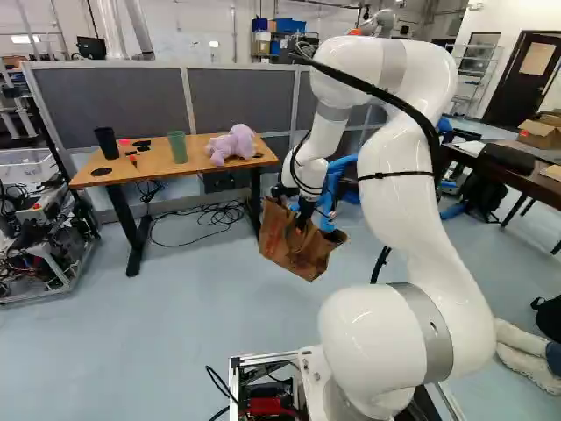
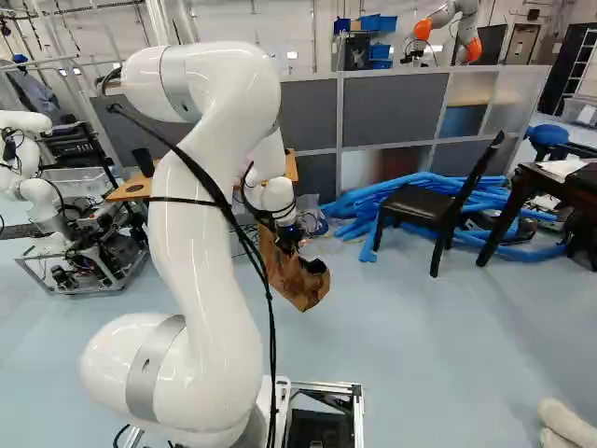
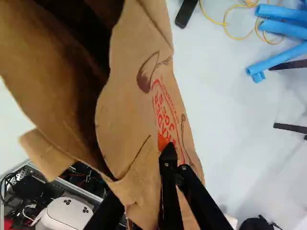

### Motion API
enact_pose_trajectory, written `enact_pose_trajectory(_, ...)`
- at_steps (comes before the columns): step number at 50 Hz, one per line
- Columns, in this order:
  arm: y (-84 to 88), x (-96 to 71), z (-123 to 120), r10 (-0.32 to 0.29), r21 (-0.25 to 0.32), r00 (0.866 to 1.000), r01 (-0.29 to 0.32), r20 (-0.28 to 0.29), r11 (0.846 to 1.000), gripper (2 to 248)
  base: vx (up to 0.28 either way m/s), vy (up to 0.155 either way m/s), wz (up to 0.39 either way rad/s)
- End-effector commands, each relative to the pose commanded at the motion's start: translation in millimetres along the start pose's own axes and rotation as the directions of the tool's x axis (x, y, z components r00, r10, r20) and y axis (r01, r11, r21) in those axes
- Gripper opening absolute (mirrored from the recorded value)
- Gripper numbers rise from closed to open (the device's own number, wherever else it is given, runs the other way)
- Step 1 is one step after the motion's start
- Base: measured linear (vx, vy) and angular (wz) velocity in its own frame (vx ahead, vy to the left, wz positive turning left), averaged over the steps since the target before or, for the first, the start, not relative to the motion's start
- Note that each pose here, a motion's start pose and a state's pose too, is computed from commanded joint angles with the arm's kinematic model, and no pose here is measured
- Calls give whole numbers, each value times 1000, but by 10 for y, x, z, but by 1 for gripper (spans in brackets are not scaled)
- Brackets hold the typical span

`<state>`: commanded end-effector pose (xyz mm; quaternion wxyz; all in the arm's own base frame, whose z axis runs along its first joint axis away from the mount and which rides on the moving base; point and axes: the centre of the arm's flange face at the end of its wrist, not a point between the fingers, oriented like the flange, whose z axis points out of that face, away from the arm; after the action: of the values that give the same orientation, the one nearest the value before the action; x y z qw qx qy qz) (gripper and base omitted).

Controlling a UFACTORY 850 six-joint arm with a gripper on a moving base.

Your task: Pick up the bag on the ground and place it on the table

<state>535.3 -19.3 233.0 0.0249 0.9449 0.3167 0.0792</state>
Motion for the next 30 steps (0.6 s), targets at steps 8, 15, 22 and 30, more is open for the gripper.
enact_pose_trajectory(8, 25, 43, -109, -1, 11, 1000, 1, 10, 1000, 21, 0, 0, 0)
enact_pose_trajectory(15, 46, 78, -198, -2, 20, 1000, 2, 18, 1000, 21, 0, 0, 0)
enact_pose_trajectory(22, 67, 114, -293, -3, 30, 1000, 3, 27, 1000, 21, 0, 0, 0)
enact_pose_trajectory(30, 90, 154, -402, -5, 41, 999, 4, 36, 999, 21, 0, 0, 0)
